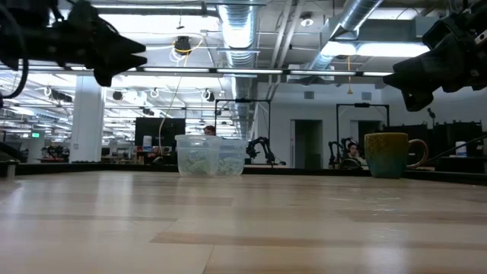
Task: Pick and place items into bin
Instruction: Return to Home Position
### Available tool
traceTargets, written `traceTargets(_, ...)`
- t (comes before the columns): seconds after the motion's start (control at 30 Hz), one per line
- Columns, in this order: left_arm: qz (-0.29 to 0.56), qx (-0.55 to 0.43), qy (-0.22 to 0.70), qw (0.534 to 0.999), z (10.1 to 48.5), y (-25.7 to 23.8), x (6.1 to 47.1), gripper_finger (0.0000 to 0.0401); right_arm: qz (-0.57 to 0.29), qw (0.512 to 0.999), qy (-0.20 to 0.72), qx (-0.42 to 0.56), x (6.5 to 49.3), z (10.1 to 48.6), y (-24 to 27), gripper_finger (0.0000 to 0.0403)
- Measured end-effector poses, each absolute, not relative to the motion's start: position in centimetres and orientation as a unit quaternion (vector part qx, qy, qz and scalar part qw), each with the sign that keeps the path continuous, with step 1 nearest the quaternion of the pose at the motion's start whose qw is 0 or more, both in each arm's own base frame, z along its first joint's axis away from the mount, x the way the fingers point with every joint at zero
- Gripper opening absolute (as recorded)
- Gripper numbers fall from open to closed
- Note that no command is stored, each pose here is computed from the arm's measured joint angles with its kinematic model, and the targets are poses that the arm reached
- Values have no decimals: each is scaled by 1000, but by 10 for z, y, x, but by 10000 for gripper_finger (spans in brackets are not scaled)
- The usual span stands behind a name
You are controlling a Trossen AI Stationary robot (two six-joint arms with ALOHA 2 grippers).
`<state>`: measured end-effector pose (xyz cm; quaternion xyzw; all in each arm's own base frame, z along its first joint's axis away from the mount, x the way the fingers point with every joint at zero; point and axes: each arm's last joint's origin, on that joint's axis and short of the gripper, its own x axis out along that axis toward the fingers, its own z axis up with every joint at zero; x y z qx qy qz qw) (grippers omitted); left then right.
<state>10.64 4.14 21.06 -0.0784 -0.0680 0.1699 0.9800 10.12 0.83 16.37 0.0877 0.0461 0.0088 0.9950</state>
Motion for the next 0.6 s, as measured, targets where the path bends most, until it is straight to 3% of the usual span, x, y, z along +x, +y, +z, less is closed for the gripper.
traceTargets(0.43,-40,-133,-47,989,177,23,92,171,9,995,46,88,101,164,8,136)
traceTargets(0.6,-56,-117,-38,991,175,21,92,171,8,995,46,88,101,164,8,136)
